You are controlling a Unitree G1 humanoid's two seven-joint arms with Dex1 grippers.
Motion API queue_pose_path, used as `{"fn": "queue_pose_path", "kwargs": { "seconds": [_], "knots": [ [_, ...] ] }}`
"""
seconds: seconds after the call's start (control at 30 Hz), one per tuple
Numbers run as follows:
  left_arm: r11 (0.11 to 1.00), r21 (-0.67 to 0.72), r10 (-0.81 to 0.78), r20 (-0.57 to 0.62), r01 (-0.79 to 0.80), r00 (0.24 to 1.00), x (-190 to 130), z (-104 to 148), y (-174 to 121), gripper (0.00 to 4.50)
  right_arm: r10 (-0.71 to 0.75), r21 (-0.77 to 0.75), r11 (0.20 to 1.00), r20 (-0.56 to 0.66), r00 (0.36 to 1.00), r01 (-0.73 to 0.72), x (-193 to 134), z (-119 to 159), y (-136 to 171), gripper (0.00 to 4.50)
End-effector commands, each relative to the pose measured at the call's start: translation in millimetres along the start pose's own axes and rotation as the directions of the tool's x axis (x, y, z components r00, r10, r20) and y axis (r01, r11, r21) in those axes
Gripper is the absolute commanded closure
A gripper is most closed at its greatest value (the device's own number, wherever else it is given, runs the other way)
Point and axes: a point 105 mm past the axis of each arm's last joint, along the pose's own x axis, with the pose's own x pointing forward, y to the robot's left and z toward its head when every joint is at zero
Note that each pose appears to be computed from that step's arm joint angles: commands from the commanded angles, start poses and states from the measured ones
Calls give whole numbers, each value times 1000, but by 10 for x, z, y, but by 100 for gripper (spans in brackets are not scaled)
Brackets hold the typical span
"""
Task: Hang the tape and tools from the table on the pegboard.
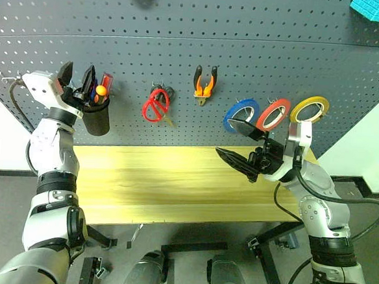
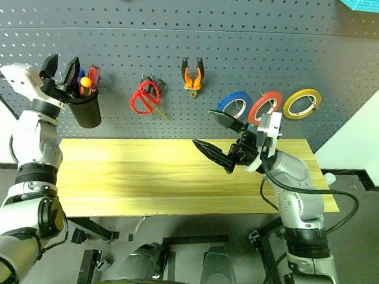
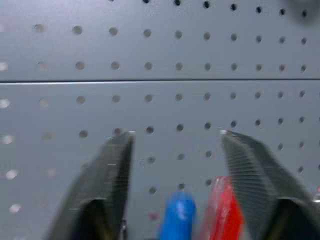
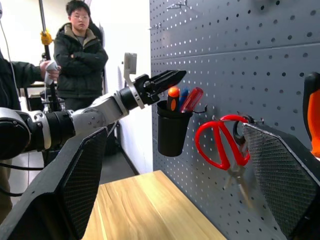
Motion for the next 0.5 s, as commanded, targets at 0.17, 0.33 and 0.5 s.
{"fn": "queue_pose_path", "kwargs": {
  "seconds": [0.17,0.33,0.5],
  "knots": [
    [999,23,31,202,-37,979,-144,536,74,155,0,-66,998,-46,999,-3,-66,-22,81,0],
    [948,-138,-267,154,288,951,-561,653,-445,155,-80,-122,991,-184,980,58,-348,-297,-8,0],
    [881,-177,-470,-228,439,853,-1258,33,-849,155,-179,-183,975,-320,931,125,-747,-597,-138,0]
  ]
}}
